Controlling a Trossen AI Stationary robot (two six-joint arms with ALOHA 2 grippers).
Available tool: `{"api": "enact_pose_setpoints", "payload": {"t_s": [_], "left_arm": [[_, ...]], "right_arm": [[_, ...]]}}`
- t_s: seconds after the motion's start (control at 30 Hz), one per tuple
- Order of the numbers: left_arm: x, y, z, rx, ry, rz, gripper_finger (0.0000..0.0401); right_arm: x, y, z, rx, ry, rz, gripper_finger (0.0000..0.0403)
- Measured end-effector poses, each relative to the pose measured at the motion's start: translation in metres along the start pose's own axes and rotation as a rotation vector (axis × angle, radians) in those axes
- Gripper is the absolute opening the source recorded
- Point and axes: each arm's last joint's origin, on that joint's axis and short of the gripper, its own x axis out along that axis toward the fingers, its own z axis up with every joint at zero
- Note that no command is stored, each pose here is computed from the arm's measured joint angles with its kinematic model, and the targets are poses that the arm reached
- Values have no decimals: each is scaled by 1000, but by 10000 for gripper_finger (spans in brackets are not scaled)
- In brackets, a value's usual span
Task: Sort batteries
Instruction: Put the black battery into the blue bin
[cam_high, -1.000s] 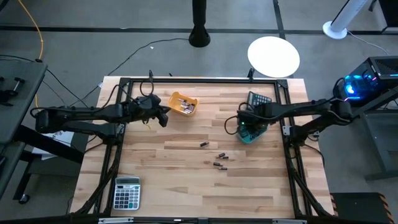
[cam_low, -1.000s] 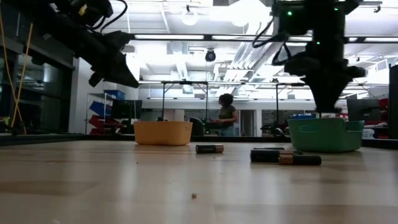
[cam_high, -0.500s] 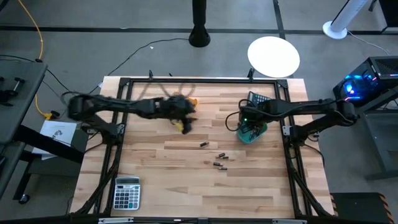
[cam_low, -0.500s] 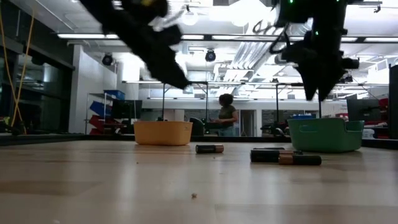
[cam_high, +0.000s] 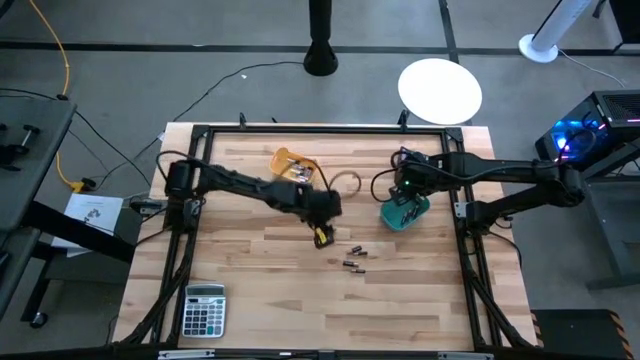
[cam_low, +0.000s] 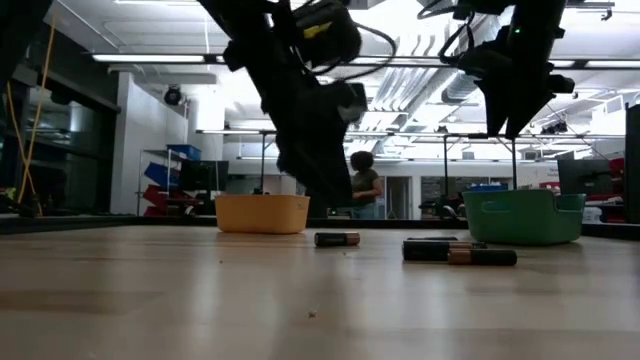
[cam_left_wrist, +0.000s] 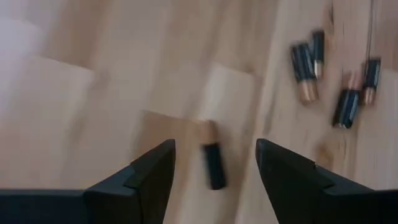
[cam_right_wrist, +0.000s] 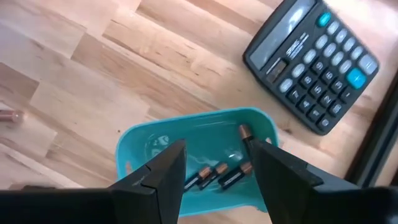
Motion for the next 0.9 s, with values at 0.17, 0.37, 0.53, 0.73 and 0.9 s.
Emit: {"api": "enact_pose_setpoints", "payload": {"t_s": [0.17, 0.37, 0.53, 0.73, 0.9], "left_arm": [[27, -13, -15, -40, 52, 74, 206], [47, -16, -23, -83, 64, 149, 166], [39, -12, -18, -158, 43, 136, 30], [2, 0, 22, -62, -262, 49, 30], [-9, 10, 52, 34, -534, -95, 30]], "right_arm": [[-2, -2, 0, -40, -16, -9, 176], [-2, -2, 0, -90, -23, -12, 176], [-7, -4, -1, -108, -32, 4, 176], [-31, -13, -12, -3, -96, 126, 176], [-55, -18, -19, 164, -237, 287, 176]]}}
